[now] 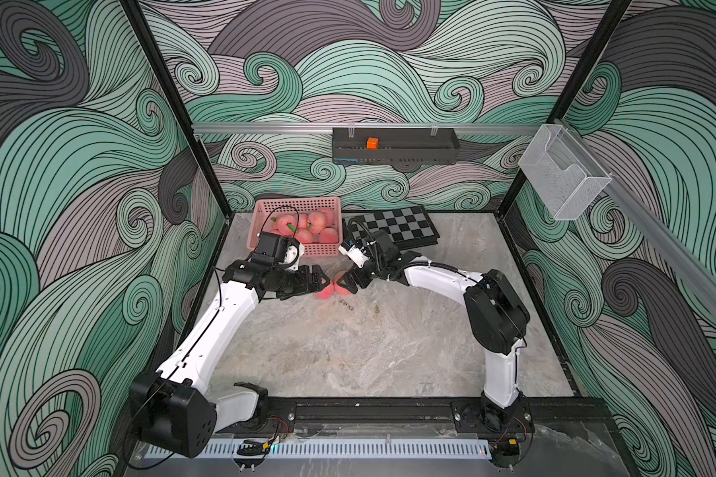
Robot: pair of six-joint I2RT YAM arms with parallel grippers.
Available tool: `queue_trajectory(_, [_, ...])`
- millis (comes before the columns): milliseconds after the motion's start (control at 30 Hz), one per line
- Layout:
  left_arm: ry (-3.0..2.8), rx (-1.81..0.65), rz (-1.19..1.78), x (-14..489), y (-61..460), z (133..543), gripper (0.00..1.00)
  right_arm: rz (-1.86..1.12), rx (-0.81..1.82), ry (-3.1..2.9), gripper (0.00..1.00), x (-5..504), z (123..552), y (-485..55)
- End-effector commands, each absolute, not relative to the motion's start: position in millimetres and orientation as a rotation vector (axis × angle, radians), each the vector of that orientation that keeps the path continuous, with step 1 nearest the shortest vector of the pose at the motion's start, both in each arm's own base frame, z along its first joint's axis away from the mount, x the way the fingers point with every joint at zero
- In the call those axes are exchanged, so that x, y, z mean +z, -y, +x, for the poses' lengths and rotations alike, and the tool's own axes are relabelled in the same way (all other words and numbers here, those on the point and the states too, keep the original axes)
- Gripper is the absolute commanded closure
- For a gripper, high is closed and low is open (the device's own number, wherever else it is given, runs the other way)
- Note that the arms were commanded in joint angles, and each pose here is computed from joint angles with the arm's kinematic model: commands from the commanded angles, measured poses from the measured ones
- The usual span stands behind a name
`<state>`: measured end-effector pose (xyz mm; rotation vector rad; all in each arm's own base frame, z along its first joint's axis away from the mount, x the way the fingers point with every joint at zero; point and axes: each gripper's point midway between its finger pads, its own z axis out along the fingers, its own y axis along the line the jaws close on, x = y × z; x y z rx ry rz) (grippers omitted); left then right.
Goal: Put the peaches into the basket
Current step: Pick up the peach from the center of the board.
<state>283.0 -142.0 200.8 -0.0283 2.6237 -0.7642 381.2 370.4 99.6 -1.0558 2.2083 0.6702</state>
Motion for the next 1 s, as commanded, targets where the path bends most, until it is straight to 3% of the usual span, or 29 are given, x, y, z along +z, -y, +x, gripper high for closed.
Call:
queue_trajectory(0, [-2.601,-0.835,-0.027,203.0,151.2,286.3,0.09,-1.113,0.696,-2.177,0.01,95.7,383.4,-375.6])
queue_trajectory(967, [-2.658,-0.875,-0.076,175.0,159.8,305.3,0.11,-1.138,0.768,-2.219,0.01,46.0,389.5,-382.4])
